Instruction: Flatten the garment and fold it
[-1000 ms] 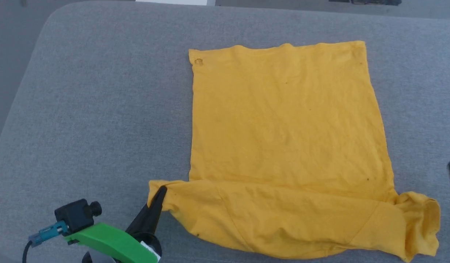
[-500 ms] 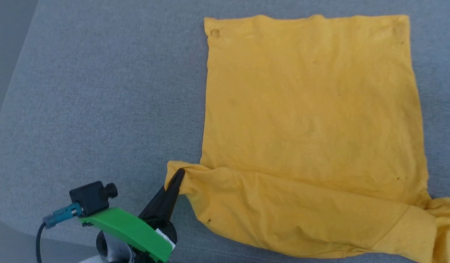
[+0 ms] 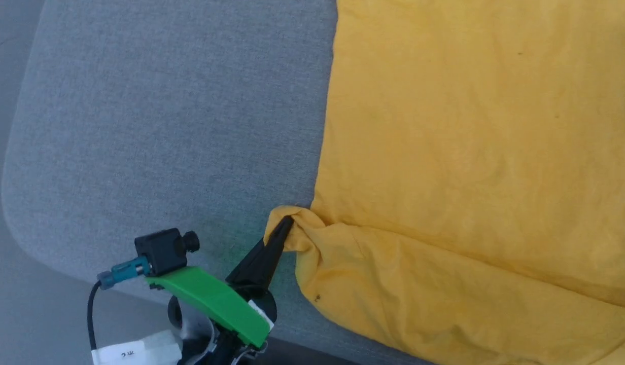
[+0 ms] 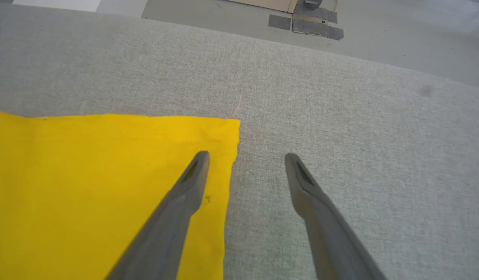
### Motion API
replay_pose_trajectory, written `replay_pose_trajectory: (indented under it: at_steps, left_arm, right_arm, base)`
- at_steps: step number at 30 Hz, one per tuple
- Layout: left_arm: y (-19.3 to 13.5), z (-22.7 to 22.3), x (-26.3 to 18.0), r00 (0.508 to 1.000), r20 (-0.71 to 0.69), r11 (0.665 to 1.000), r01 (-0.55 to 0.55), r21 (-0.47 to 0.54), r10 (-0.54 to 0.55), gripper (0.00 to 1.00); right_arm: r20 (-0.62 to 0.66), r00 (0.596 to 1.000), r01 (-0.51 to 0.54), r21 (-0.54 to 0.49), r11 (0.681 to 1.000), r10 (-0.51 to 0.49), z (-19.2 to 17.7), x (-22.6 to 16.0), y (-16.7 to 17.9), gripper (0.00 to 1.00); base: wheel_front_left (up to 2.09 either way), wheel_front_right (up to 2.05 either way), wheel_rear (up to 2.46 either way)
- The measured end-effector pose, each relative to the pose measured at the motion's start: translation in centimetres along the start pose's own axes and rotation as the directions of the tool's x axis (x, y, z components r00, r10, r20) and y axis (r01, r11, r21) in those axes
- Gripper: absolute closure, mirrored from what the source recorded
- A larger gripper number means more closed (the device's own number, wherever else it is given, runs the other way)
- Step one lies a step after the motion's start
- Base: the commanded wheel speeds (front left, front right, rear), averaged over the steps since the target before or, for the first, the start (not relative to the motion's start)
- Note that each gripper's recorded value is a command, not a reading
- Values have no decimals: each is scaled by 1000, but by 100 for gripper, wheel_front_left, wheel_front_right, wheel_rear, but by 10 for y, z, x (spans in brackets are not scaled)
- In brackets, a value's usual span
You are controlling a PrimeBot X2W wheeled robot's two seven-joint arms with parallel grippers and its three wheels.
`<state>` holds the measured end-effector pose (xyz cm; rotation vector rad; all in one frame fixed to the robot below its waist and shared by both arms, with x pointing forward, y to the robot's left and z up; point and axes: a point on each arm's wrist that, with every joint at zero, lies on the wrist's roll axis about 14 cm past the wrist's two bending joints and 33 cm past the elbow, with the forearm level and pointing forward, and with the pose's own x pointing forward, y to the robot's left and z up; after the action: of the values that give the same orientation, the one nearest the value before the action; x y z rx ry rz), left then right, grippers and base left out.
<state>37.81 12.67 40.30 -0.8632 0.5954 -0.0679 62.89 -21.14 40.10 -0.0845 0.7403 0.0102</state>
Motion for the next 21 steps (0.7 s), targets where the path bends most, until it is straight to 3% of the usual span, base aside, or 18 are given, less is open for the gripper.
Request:
replay_pose_trajectory:
  at_steps: [7,9,10,12,21]
  left_arm:
    - [17,-2,-2,999,0,998,-54,-9,54,100]
    - [17,0,-2,998,2,998,-55,-7,55,100]
    - [18,0,-2,998,5,998,-55,-5,55,100]
    - [17,2,-2,999,9,999,-53,-2,53,100]
    - [9,9,2,999,27,1000,-19,15,18,100]
  right_arm:
    - [-84,996,-27,9,1000,28,-16,21,19,0]
    - [-90,996,-22,15,1000,24,-18,23,19,37]
    - [-88,996,-18,18,1000,20,-17,23,19,67]
    - [-84,996,-14,25,1000,16,-17,22,18,100]
    - [39,999,12,82,997,-15,1,9,2,100]
  base:
    - [0,0,0]
    - [0,0,0]
    - [0,0,0]
    - [0,0,0]
    - [0,0,0]
